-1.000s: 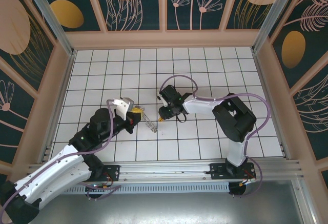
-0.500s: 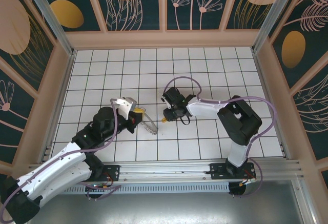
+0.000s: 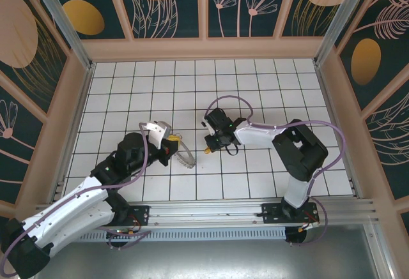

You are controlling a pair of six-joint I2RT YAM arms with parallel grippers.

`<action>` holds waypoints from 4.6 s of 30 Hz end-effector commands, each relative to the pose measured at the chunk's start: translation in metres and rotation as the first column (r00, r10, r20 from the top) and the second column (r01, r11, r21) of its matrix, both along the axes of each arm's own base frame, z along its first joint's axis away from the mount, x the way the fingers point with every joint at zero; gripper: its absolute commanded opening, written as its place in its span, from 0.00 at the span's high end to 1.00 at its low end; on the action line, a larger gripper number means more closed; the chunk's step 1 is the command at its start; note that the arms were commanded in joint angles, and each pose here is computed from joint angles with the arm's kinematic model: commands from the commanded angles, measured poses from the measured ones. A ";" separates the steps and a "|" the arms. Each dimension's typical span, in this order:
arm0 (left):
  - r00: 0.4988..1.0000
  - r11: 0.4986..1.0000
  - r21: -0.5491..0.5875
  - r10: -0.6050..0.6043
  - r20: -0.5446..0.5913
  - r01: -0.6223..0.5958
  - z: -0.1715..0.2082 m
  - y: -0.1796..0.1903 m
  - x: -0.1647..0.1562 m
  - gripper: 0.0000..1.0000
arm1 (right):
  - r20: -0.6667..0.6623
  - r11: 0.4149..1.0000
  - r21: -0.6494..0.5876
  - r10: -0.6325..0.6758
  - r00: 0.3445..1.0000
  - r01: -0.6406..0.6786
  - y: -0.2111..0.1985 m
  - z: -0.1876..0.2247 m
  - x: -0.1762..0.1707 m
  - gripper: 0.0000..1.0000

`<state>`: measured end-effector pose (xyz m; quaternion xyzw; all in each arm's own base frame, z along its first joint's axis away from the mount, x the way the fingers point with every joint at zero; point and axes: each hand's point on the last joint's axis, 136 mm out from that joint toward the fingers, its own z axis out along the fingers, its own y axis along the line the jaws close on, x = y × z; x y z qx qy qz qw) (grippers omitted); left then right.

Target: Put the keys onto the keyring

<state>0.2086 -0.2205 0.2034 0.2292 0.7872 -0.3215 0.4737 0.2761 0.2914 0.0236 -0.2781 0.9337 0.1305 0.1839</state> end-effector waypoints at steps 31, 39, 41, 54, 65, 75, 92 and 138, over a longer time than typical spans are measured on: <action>0.997 0.997 -0.056 -0.049 0.063 0.052 0.025 -0.009 -0.002 1.00 | 0.024 0.995 0.101 -0.005 1.000 0.003 -0.003 0.024 0.007 0.76; 0.997 0.997 -0.059 -0.040 0.066 0.043 0.025 -0.006 -0.003 1.00 | 0.011 0.995 0.103 0.000 1.000 -0.001 0.004 0.026 0.012 0.64; 0.997 0.997 -0.062 -0.036 0.068 0.040 0.025 -0.005 -0.003 1.00 | 0.010 0.995 0.098 0.001 1.000 -0.002 0.006 0.026 0.014 0.64; 0.996 0.997 -0.067 -0.039 0.078 0.044 0.026 -0.004 -0.005 1.00 | 0.009 0.997 -0.076 0.021 1.000 -0.020 0.009 0.008 0.014 0.68; 0.996 0.996 -0.072 -0.042 0.084 0.048 0.029 -0.004 -0.006 1.00 | 0.014 0.991 -0.135 0.016 1.000 -0.014 0.001 0.003 0.012 0.73; 0.995 0.996 -0.074 -0.045 0.088 0.052 0.031 -0.005 -0.006 1.00 | 0.010 0.992 -0.123 0.020 1.000 -0.018 0.003 0.002 0.011 0.86; 0.994 0.995 -0.081 -0.052 0.095 0.060 0.036 -0.007 -0.006 1.00 | -0.004 0.993 -0.115 0.021 1.000 -0.022 -0.003 0.004 0.004 0.87; 0.994 0.994 -0.082 -0.065 0.093 0.073 0.037 -0.009 -0.007 1.00 | -0.021 0.998 -0.064 -0.003 1.000 0.002 -0.006 0.008 0.002 0.84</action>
